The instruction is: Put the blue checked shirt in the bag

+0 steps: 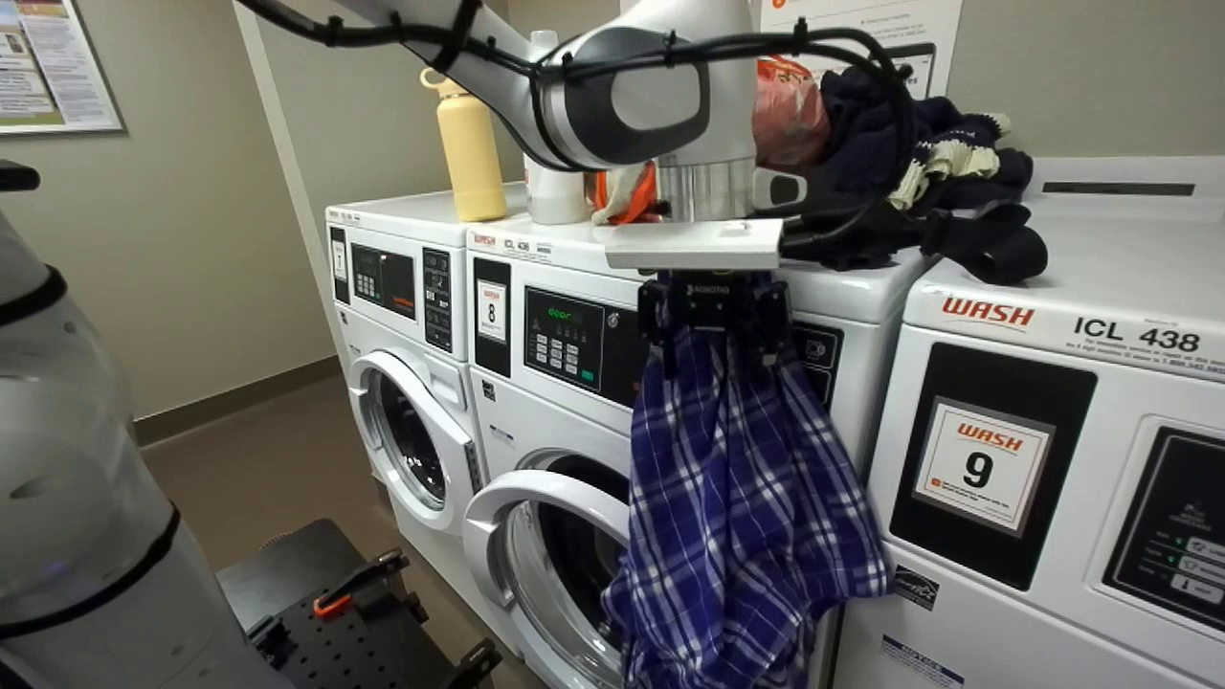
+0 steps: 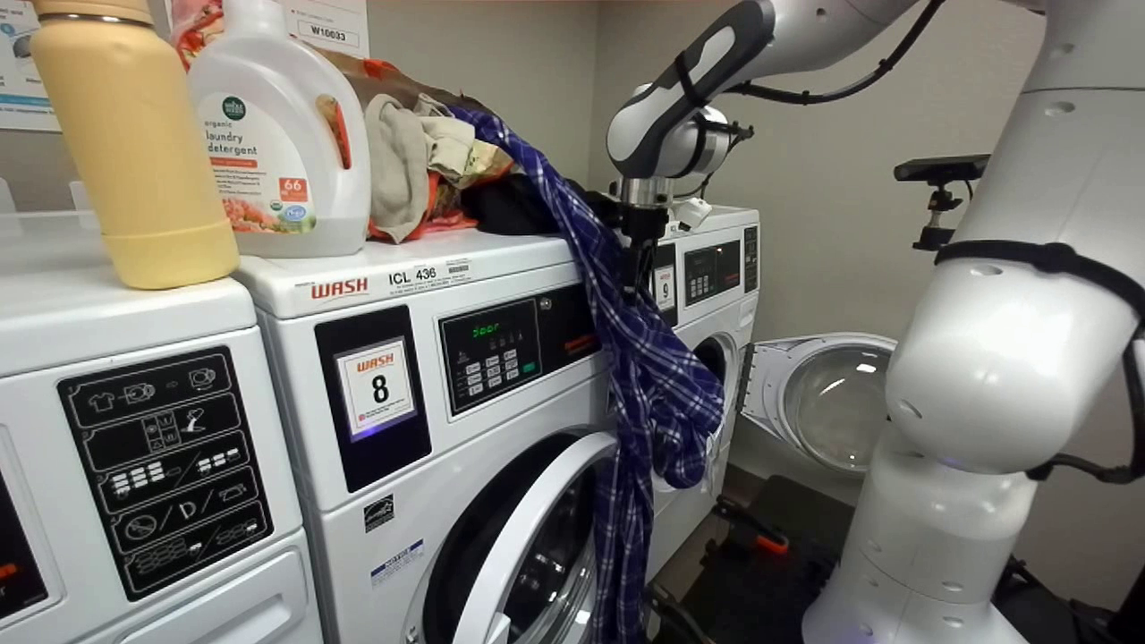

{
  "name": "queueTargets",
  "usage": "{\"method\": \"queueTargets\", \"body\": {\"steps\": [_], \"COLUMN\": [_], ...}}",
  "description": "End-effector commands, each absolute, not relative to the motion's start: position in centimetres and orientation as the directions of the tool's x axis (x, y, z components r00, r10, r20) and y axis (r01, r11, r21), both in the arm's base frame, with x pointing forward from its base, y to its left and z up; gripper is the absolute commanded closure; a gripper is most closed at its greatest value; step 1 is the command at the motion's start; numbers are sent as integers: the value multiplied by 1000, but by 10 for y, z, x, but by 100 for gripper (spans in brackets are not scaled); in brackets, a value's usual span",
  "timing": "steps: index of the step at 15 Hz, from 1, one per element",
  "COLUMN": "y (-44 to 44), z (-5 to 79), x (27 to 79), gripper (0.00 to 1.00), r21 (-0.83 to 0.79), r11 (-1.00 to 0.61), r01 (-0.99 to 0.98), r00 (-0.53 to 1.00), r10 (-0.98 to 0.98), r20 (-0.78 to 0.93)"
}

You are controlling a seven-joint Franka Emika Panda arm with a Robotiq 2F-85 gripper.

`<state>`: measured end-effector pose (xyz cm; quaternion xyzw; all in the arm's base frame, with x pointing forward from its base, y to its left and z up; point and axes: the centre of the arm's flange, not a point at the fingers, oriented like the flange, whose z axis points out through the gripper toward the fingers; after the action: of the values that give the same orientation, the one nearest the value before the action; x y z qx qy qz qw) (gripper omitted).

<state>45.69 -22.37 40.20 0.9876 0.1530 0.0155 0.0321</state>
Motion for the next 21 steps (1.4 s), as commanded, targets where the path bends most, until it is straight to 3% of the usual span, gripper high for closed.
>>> {"method": "queueTargets", "body": {"steps": [1, 8, 9, 10, 19, 21], "y": [-243, -257, -255, -257, -268, -271], "z": [363, 311, 311, 311, 317, 323], "x": [472, 482, 480, 479, 472, 470], "gripper": [0, 0, 25, 26, 97, 100], "r21": [78, 31, 18, 11, -40, -59], "r11": [-944, -939, -941, -941, -955, -959], "r01": [322, 341, 339, 339, 294, 278], "r00": [946, 938, 938, 937, 947, 953], "r10": [323, 343, 339, 339, 285, 268], "r20": [2, 61, 69, 79, 150, 140]}}
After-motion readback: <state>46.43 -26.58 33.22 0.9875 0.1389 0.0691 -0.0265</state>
